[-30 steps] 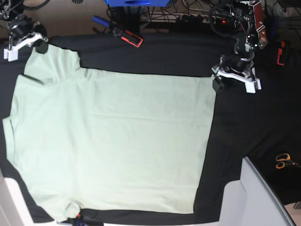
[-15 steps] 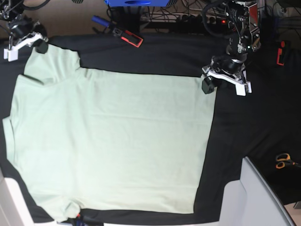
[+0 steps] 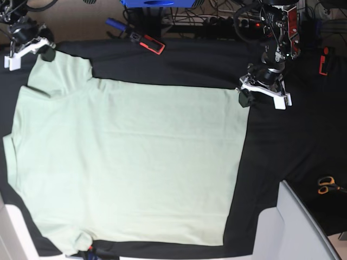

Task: Fold the T-shirt properly
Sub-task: 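Grasp the shirt's shoulder edges with both grippers, then lift the shoulder edges and pull them toward the hem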

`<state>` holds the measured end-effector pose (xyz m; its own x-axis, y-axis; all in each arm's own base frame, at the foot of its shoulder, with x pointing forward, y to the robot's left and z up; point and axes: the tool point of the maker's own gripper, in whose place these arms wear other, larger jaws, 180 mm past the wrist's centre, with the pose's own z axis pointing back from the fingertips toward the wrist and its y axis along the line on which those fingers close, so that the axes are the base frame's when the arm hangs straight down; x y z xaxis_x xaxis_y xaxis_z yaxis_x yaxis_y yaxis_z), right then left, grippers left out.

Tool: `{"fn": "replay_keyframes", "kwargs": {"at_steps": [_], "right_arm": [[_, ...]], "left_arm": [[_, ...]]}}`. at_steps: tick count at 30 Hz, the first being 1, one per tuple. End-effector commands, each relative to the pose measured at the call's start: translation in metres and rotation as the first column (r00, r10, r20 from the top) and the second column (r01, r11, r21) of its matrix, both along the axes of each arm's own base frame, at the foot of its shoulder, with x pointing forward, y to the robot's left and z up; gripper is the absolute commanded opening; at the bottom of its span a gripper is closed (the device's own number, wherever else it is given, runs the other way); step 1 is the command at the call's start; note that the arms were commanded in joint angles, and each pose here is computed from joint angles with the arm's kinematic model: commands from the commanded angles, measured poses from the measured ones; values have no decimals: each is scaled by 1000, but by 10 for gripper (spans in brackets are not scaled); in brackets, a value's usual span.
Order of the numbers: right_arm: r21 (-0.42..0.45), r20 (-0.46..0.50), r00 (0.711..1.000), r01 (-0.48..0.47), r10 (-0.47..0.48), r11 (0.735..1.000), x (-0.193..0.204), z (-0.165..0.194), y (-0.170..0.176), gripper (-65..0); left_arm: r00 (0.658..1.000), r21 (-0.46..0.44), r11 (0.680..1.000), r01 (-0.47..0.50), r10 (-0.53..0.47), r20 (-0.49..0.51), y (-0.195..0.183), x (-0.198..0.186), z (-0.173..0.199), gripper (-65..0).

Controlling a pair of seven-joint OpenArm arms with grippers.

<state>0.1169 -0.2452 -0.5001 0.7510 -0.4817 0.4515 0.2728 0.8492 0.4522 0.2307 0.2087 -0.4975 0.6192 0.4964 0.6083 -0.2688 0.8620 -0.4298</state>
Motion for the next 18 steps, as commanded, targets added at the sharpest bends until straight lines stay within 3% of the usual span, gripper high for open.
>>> {"fn": "replay_keyframes", "kwargs": {"at_steps": [1, 3, 10, 18], "right_arm": [[-8, -26, 999, -19, 19, 1000, -7, -2, -1, -649], [-8, -26, 999, -19, 19, 1000, -7, -2, -1, -649], [-21, -21, 999, -27, 26, 999, -8, 2, -2, -650], [-133, 39, 994, -94, 100, 987, 0, 40, -12, -650]], "left_arm": [[988, -22, 998, 57, -60, -143, -17, -27, -23, -546], [987, -23, 998, 57, -60, -148, -17, -29, -24, -650], [987, -18, 998, 54, -56, -152, -14, -32, -24, -650], [994, 22, 996, 86, -85, -72, -14, -27, 7, -650]]}}
